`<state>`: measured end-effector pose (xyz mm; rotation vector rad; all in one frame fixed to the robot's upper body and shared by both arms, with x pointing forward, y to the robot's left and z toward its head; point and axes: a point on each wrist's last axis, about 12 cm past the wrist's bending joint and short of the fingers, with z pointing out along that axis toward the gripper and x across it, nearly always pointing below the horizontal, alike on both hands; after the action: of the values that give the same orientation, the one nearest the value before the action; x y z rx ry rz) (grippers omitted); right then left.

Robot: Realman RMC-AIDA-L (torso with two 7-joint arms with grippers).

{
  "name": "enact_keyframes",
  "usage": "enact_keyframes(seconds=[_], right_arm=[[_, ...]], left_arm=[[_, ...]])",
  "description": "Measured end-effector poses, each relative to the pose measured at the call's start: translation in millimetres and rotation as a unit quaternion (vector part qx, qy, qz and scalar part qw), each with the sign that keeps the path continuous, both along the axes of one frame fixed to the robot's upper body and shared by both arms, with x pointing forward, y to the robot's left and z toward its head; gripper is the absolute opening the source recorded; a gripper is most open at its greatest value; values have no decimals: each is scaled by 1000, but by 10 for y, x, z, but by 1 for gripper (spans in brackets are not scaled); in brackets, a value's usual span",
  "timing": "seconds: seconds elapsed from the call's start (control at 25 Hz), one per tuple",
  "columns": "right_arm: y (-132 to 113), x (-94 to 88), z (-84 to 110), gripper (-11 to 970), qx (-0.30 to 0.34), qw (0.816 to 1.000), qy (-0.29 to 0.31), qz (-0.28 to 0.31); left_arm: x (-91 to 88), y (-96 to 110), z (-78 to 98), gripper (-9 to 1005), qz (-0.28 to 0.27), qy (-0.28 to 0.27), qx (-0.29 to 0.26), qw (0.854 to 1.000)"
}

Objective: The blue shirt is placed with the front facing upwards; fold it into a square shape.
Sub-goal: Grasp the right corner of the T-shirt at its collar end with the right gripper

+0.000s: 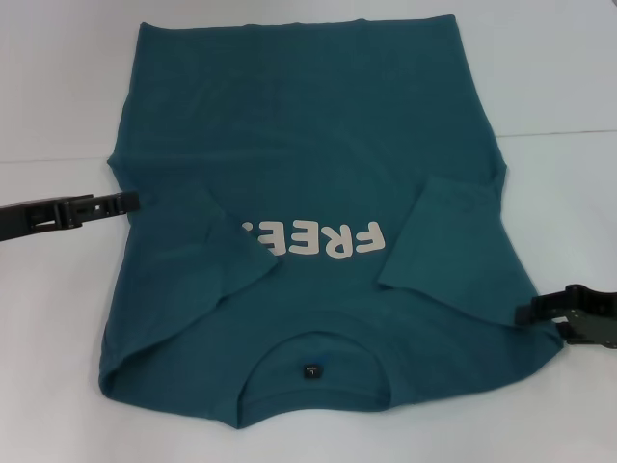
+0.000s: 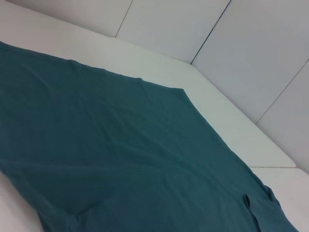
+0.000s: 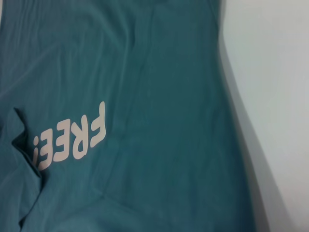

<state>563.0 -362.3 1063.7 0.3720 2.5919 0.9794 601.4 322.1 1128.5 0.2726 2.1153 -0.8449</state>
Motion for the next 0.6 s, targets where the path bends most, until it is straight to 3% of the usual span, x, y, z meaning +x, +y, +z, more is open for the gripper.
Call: enact_keyframes(seconds=[0.24,0.6], right_arm=[[-14,7,-1,493,-3,1000,-1,-4],[30,12,-17,393,-1,1000,-2,-2]], left_arm=[[3,-18,-8,900,-1,2,-2,1000],[14,-16,-10,900,2,1,-1,1000]])
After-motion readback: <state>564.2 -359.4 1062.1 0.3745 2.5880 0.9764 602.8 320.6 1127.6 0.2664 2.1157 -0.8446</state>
